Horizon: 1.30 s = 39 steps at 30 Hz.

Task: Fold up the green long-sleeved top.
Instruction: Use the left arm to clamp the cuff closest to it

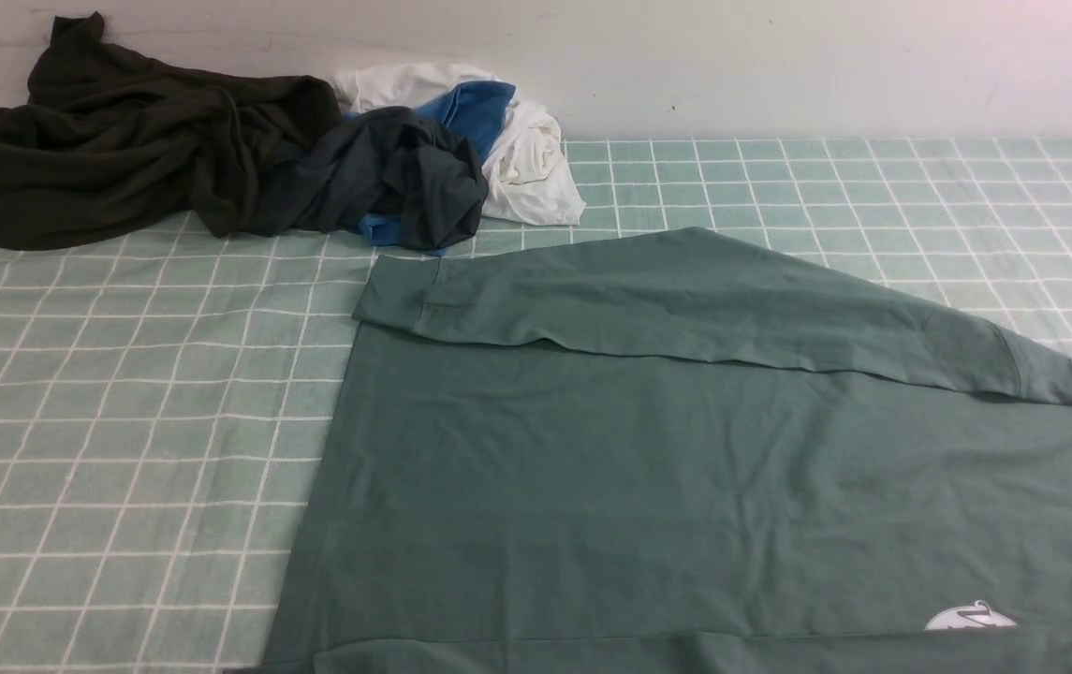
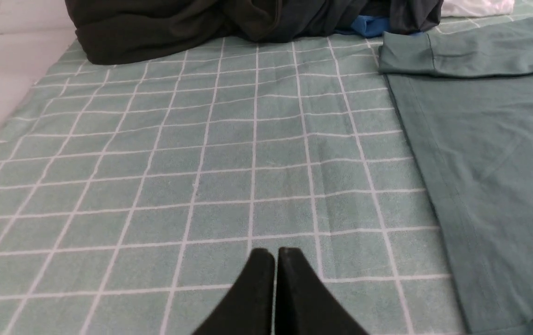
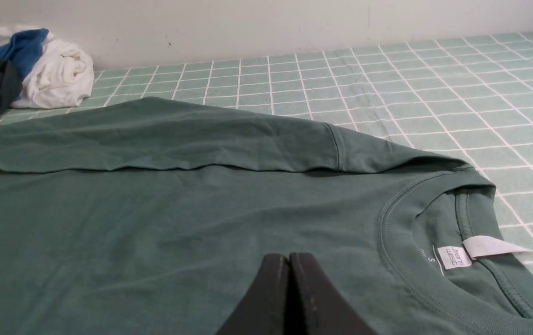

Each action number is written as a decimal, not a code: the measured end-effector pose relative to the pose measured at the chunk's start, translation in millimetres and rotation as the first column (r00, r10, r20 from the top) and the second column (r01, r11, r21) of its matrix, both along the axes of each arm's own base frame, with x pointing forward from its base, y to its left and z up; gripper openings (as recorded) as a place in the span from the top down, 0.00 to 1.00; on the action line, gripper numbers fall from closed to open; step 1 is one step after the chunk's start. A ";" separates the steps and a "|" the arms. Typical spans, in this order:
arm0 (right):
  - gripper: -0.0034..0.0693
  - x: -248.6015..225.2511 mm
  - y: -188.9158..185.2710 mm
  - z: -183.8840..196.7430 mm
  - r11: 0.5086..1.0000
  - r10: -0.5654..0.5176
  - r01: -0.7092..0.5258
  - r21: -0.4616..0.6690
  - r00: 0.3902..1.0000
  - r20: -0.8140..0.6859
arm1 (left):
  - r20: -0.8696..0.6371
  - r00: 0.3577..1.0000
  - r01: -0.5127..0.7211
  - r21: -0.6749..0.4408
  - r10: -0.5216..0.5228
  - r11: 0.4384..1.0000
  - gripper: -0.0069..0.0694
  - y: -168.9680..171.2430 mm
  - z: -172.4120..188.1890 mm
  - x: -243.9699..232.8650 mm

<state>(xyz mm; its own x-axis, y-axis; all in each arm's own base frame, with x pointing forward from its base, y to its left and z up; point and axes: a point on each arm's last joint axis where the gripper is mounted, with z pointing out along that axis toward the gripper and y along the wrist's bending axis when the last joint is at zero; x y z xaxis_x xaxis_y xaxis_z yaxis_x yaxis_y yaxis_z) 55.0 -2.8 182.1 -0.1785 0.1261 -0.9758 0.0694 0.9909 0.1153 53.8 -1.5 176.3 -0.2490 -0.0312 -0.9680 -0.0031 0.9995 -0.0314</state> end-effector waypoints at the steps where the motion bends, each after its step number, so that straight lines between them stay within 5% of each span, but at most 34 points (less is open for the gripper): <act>1: 0.97 0.0 0.0 0.0 1.000 0.000 0.000 0.000 1.000 0.000 | 0.001 1.000 -0.001 -0.014 0.001 1.000 0.91 -0.2 -0.3 0.1; 2: 0.97 0.0 0.1 0.0 1.000 0.000 0.000 0.006 1.000 0.000 | 0.016 1.000 -0.012 -0.180 0.016 0.984 0.91 -2.7 0.7 0.6; 4: 0.97 0.0 0.3 0.0 1.000 0.001 -0.001 0.014 1.000 0.001 | 0.024 0.999 -0.017 -0.312 0.026 0.950 0.91 -4.7 2.1 0.9; 5: 0.97 0.0 0.7 0.0 1.000 0.002 -0.002 0.031 1.000 0.001 | 0.028 0.999 -0.026 -0.500 0.046 0.865 0.91 -7.2 4.4 1.2; 8: 0.97 0.1 2.8 0.1 0.992 0.007 -0.008 0.126 1.000 0.005 | 0.019 0.998 -0.028 -0.696 0.057 0.717 0.91 -10.6 7.0 1.3; 12: 0.97 0.1 9.6 0.9 0.891 0.016 -0.020 0.453 1.000 0.012 | 0.023 0.998 -0.020 -0.767 0.058 0.641 0.91 -12.0 9.1 1.4; 15: 0.97 0.0 15.0 3.0 0.721 0.024 -0.027 0.693 1.000 0.015 | 0.024 0.998 -0.017 -0.782 0.057 0.624 0.91 -12.4 9.6 1.4; 16: 0.97 0.0 15.4 3.3 0.709 0.025 -0.028 0.705 1.000 0.016 | 0.024 0.998 -0.016 -0.786 0.057 0.618 0.91 -12.6 9.7 1.4; 18: 0.97 -0.1 18.3 7.1 0.573 0.030 -0.044 0.818 0.999 0.033 | 0.024 0.998 -0.012 -0.827 0.056 0.563 0.91 -13.5 11.0 1.4; 23: 0.97 0.3 17.9 9.8 0.526 0.017 -0.058 0.848 0.998 0.058 | 0.030 0.999 0.004 -0.878 0.046 0.479 0.91 -15.6 14.5 1.2; 26: 0.97 0.7 16.1 11.5 0.521 -0.005 -0.064 0.851 0.997 0.077 | 0.096 0.995 0.076 -0.837 0.009 0.541 0.91 -18.1 34.5 -2.0; 30: 0.97 0.7 16.1 11.4 0.592 0.008 -0.077 0.802 0.996 0.089 | 0.237 0.970 0.201 -0.666 -0.052 0.718 0.91 -20.5 71.7 -10.9; 31: 0.97 0.7 16.5 11.4 0.661 0.026 -0.090 0.745 0.995 0.097 | 0.267 0.958 0.240 -0.557 -0.102 0.795 0.91 -22.9 88.0 -14.7; 32: 0.97 0.6 16.5 11.4 0.669 0.028 -0.092 0.737 0.995 0.098 | 0.271 0.956 0.246 -0.534 -0.111 0.809 0.91 -23.3 92.3 -14.9; 36: 0.97 0.1 17.6 31.0 0.799 0.075 -0.144 0.584 0.987 0.142 | 0.114 0.966 0.258 -0.332 -0.232 0.908 0.91 -28.3 119.5 -0.6; 39: 0.97 10.3 18.8 69.5 0.903 0.133 -0.169 0.394 0.984 0.116 | -0.155 0.938 0.293 -0.124 -0.311 0.948 0.91 -27.8 150.3 27.8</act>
<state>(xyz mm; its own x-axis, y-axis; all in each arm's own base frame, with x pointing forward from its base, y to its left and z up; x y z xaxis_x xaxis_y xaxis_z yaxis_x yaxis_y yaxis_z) 65.3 15.9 251.6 -0.1463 0.4877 -0.8607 -0.1048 0.8575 0.5037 81.7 -29.3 326.6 -0.4225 -0.0210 -0.9061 0.2844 0.9461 -0.1546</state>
